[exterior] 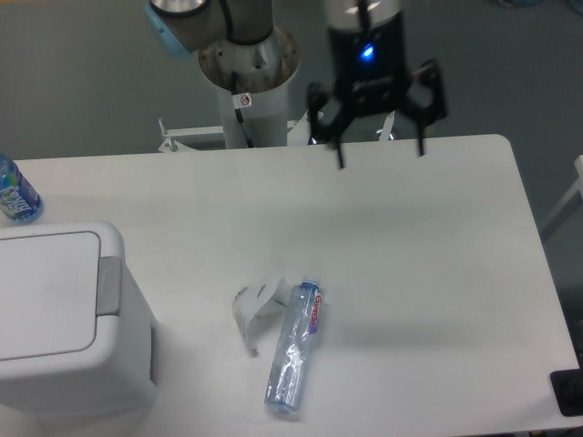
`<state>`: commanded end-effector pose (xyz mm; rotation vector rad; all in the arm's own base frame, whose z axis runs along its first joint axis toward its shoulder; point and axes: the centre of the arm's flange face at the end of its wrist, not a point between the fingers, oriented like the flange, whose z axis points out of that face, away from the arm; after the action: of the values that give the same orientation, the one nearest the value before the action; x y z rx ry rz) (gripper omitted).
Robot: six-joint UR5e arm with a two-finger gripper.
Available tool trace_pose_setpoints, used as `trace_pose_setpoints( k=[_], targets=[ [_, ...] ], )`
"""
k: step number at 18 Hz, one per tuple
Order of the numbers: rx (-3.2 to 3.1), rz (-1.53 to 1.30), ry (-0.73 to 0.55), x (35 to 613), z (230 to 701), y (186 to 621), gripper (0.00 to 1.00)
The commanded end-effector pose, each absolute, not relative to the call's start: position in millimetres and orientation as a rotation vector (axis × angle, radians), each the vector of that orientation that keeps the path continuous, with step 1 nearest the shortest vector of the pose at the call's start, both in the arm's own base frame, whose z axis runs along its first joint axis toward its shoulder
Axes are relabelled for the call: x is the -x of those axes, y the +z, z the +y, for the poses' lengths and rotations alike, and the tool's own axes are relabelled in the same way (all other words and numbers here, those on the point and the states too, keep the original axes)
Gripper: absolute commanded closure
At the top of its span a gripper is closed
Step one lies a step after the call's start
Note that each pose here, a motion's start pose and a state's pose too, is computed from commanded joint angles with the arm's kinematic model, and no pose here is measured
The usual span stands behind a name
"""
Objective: Open the trash can
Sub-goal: 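Move the open gripper over to the white trash can lid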
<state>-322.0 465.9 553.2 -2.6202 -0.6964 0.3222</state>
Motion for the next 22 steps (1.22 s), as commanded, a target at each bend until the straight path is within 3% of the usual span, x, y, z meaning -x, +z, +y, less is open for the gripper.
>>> trace_pose_setpoints(
  k=[5, 9, 22],
  targets=[
    [2.546, -0.770, 0.106, 289, 517, 546, 0.00],
    [2.483, -0.846, -0.055, 276, 531, 546, 0.00],
    [2.545, -0.716, -0.105, 234, 586, 508, 0.00]
  ],
)
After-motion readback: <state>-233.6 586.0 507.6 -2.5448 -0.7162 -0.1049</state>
